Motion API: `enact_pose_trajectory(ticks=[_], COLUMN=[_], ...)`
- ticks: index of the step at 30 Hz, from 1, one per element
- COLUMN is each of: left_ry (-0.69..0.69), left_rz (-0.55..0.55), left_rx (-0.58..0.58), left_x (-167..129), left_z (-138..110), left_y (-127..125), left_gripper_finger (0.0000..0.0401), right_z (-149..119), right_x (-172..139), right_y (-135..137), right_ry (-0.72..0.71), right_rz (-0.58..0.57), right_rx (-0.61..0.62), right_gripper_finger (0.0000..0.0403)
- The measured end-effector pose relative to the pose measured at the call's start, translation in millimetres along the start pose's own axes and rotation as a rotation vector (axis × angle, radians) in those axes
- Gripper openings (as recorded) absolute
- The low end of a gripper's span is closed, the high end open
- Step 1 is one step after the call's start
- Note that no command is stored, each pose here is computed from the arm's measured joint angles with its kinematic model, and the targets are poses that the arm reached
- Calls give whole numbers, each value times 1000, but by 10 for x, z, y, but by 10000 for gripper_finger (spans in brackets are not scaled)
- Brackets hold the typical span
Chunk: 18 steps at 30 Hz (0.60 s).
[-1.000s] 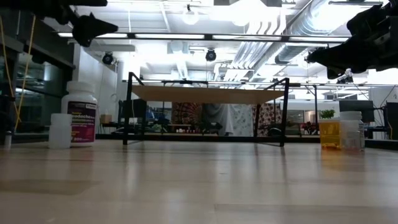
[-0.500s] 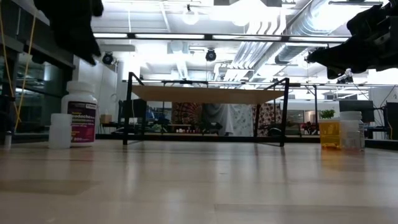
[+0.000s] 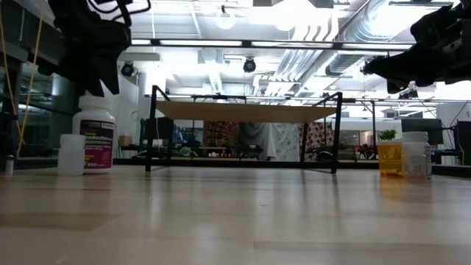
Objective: Pick and place medicine bottles onto shelf by color
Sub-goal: Put the white purple pill bottle on the shelf
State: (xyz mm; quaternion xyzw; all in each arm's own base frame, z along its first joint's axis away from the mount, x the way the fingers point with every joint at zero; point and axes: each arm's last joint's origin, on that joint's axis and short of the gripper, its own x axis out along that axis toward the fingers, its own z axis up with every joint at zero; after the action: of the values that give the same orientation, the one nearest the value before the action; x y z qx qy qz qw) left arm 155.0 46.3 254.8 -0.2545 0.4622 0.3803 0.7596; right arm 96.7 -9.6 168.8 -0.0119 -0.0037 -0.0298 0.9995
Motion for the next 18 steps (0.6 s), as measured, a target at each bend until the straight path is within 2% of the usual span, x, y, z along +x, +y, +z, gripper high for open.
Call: enact_pose_trajectory(ticks=[9, 18], left_ry=[135, 184], left_rz=[16, 19], left_rx=[0, 20], left_x=[114, 193], left_z=[-21, -11], left_y=[-24, -68], left_gripper_finger=[335, 335], right_z=[0, 0], right_x=[0, 0], right_y=[0, 0], right_ry=[0, 0], right_rz=[0, 0], right_rx=[0, 0], right_gripper_finger=[0, 0])
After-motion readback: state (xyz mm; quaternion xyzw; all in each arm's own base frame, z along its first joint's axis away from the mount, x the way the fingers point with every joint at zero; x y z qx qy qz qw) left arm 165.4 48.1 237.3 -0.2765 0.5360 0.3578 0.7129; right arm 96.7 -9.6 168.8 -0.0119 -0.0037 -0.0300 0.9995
